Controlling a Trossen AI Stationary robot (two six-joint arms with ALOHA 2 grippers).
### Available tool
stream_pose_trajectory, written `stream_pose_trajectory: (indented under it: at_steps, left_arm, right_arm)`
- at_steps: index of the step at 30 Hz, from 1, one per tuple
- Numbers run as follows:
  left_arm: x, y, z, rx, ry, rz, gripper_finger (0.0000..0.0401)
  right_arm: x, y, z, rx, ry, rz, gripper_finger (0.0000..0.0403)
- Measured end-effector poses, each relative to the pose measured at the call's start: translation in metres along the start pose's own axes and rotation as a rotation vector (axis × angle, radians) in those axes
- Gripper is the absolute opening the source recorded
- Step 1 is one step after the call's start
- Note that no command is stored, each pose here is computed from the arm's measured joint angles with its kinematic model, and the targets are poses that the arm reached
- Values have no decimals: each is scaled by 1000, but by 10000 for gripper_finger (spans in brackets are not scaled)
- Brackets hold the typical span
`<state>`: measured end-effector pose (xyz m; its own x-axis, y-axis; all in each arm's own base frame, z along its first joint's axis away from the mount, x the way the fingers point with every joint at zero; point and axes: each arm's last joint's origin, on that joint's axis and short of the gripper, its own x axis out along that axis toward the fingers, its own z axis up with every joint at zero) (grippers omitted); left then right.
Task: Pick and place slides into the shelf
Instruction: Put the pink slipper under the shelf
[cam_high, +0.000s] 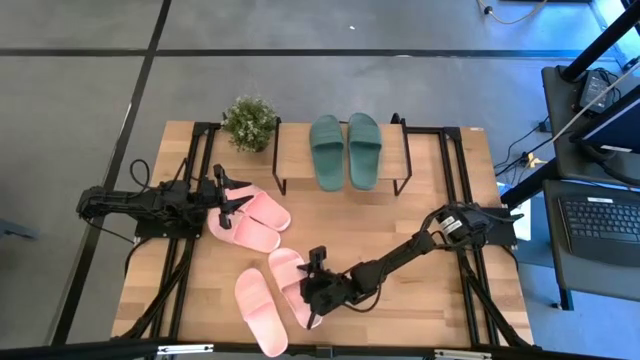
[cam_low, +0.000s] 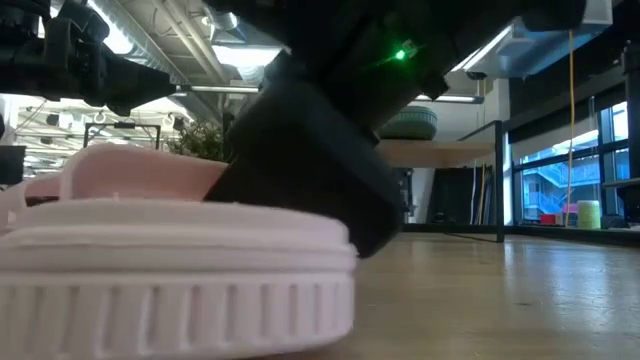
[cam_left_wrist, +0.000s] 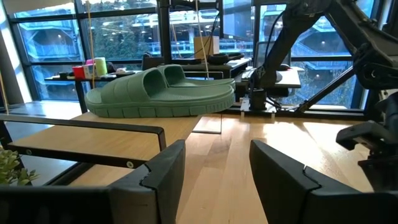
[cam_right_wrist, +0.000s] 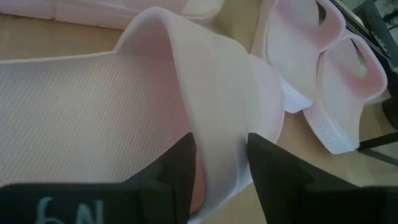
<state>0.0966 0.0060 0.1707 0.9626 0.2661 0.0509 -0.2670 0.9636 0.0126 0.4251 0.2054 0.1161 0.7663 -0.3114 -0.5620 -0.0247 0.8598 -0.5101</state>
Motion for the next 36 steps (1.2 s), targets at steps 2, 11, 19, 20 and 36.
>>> stream_pose_trajectory:
  at_steps: [2, 11, 19, 20, 36]
  left_arm:
    - [0, 0, 0, 0, 0, 0, 173]
    - [0, 0, 0, 0, 0, 0, 173]
    - [0, 0, 0, 0, 0, 0, 173]
    - [0, 0, 0, 0, 0, 0, 173]
    - [0, 0, 0, 3, 0, 0, 173]
  right_arm:
    - [2, -1, 0, 4, 2, -4, 137]
    - [5, -5, -3, 59, 22, -12, 33]
    - [-16, -24, 5, 28, 75, -94, 12]
    - [-25, -30, 9, 50, 79, -98, 12]
    - [-115, -77, -87, 394, 197, -220, 12]
